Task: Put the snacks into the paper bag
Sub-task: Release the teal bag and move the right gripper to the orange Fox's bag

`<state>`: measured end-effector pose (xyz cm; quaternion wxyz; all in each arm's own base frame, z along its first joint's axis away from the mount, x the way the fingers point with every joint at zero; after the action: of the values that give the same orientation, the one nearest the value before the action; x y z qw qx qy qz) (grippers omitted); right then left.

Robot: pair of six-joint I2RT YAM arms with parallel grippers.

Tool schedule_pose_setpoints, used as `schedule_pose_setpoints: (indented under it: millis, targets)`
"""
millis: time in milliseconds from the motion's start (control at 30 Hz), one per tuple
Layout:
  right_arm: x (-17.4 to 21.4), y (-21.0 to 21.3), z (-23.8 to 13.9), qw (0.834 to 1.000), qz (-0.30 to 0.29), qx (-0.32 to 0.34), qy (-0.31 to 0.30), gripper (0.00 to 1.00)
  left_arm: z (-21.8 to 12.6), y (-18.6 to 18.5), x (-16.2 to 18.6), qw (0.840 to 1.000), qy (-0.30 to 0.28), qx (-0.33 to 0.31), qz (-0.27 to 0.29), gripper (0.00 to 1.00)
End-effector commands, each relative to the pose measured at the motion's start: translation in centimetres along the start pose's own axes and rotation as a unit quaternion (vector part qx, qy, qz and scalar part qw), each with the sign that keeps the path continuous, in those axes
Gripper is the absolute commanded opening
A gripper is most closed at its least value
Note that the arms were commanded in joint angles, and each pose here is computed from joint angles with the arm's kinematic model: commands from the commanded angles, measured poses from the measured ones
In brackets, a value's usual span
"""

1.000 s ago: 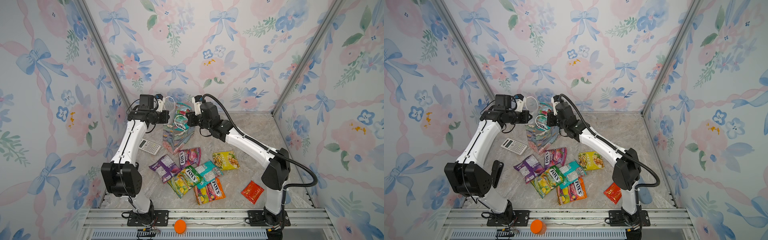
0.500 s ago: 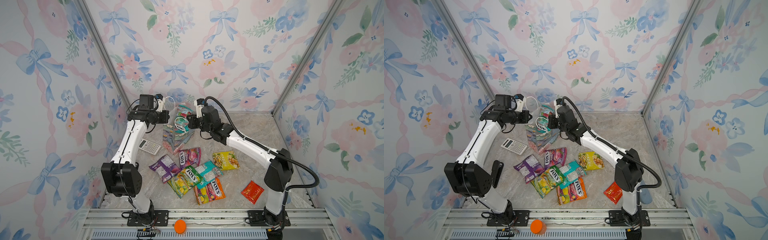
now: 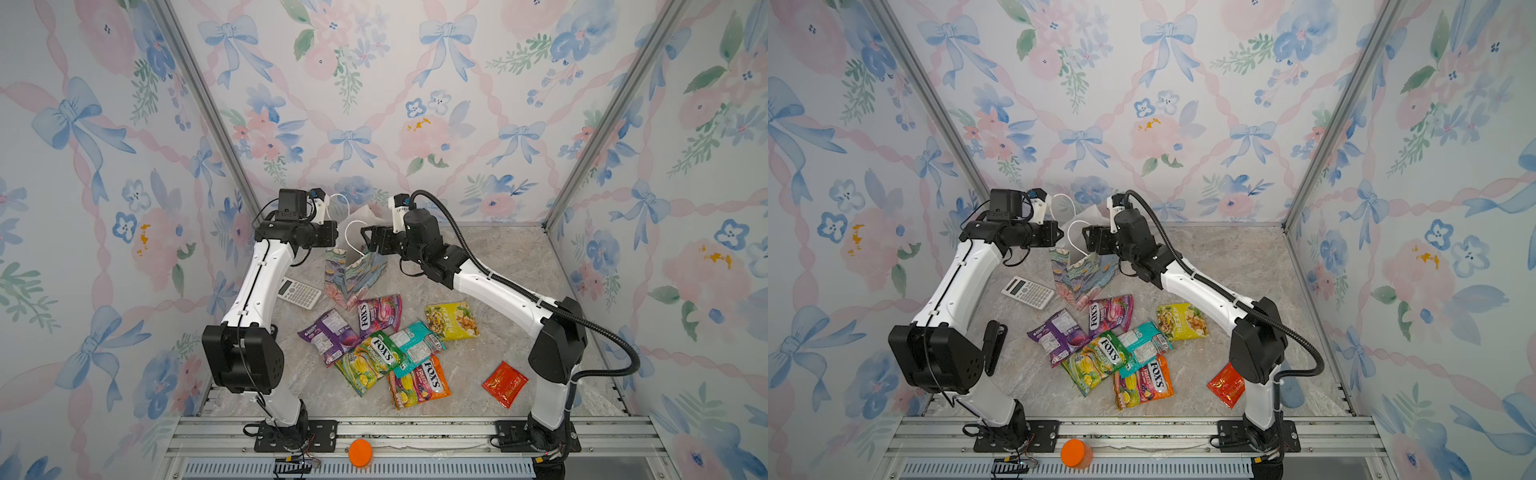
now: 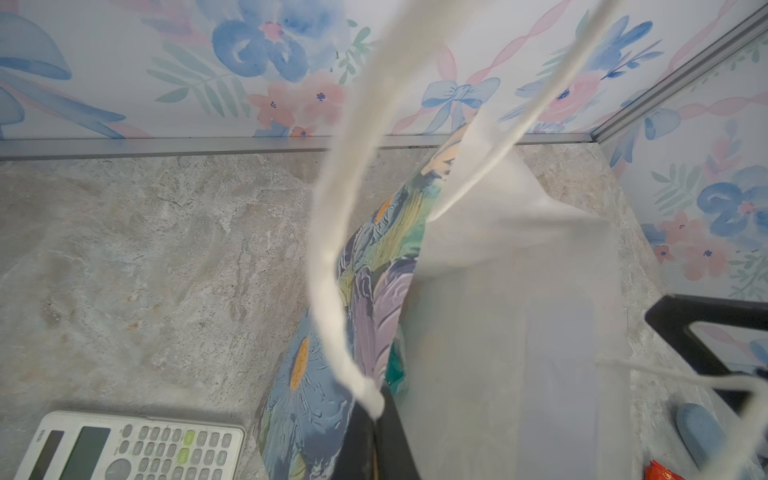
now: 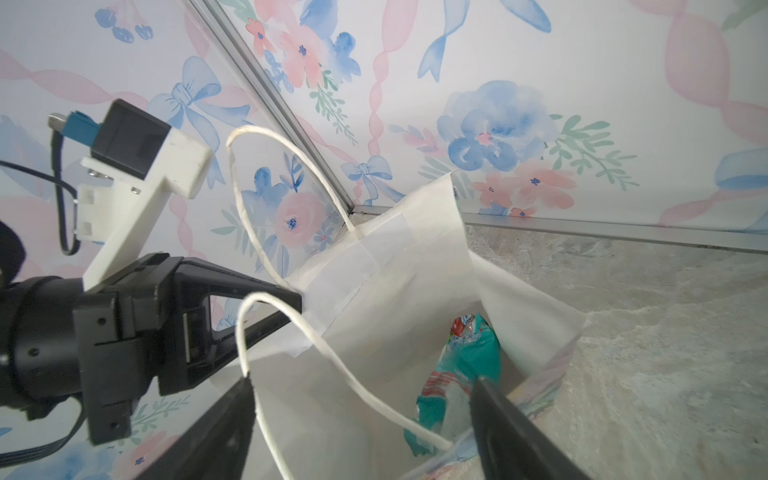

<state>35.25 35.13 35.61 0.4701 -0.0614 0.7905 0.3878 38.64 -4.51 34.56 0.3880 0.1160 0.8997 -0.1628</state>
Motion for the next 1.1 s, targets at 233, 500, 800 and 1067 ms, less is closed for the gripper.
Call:
schedule_pose_setpoints:
  millis: [233,500,800,1067]
  targets:
    - [-5.8,1.0,-4.9,0.998,-0.016,-0.022,-0.061,0.97,0.2,0.4,0.7,1.0,0.016,-0.007,-0.011,0.0]
    - [-6.6,-1.4,-9.2,0.997,-0.005,-0.006,-0.082,0.97,0.4,0.6,0.8,1.0,0.018,-0.015,-0.012,0.0]
    - [0.5,-7.4,-13.9,0.994,-0.006,0.108,0.019,0.97,0.6,0.9,0.9,0.999,0.022,-0.027,-0.015,0.0]
    - [10.5,-11.9,-17.5,0.968,0.064,0.184,0.156,0.98,1.2,1.2,1.1,0.999,0.029,-0.028,-0.021,0.0]
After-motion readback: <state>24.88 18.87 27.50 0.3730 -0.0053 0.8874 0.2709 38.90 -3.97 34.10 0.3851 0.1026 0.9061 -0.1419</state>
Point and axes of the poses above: each gripper's point midway between its finger pads, its own z axis out along the fingers, its own y axis along the line the jaws close on, x = y × z, the point moved 10 cm from there along -z, back along the fingers, and after that the axes turned 7 degrees about z, right-handed, at the moved point
